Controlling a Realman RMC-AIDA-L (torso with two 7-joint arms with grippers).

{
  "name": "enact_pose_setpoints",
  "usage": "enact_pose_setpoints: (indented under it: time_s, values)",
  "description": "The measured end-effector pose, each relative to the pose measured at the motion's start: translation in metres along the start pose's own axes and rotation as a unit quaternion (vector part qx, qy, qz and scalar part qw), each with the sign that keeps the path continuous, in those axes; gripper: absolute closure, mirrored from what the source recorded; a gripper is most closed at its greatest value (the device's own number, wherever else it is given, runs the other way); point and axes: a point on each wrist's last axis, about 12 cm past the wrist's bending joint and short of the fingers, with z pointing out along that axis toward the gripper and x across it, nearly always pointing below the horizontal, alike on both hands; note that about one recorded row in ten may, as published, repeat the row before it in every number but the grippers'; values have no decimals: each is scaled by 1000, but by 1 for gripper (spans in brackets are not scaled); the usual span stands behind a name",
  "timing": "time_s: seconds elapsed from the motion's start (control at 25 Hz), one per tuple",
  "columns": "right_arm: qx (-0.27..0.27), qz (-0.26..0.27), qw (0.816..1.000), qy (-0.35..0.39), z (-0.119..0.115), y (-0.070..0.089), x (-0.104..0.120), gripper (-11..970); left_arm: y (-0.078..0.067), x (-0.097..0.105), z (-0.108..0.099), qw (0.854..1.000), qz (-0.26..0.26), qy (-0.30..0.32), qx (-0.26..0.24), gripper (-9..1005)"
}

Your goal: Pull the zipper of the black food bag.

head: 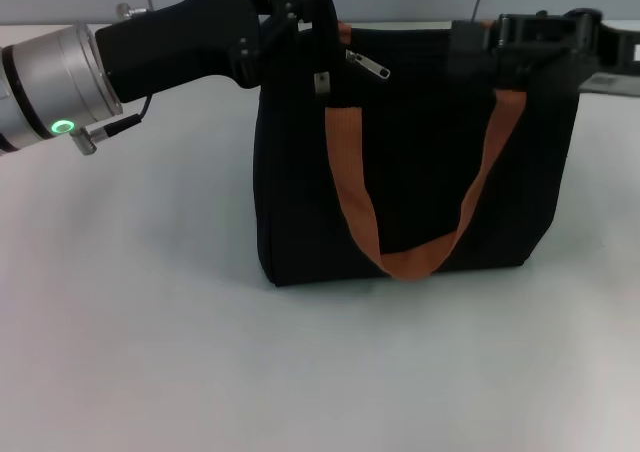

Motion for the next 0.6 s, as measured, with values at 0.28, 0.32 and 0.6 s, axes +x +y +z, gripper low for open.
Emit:
enact_pose_setpoints:
  time_s: [0.28,0.32,0.6]
  values:
    - [5,54,998,-7,14,-10,5,482,-1,3,1,1000,0,1,1,977]
    - [10,57,998,-10,15,-11,4,482,-2,4,2,1000,4,5,3,977]
    - [32,82,996,-29,22,-21,6,482,-3,5,3,1000,8,6,6,977]
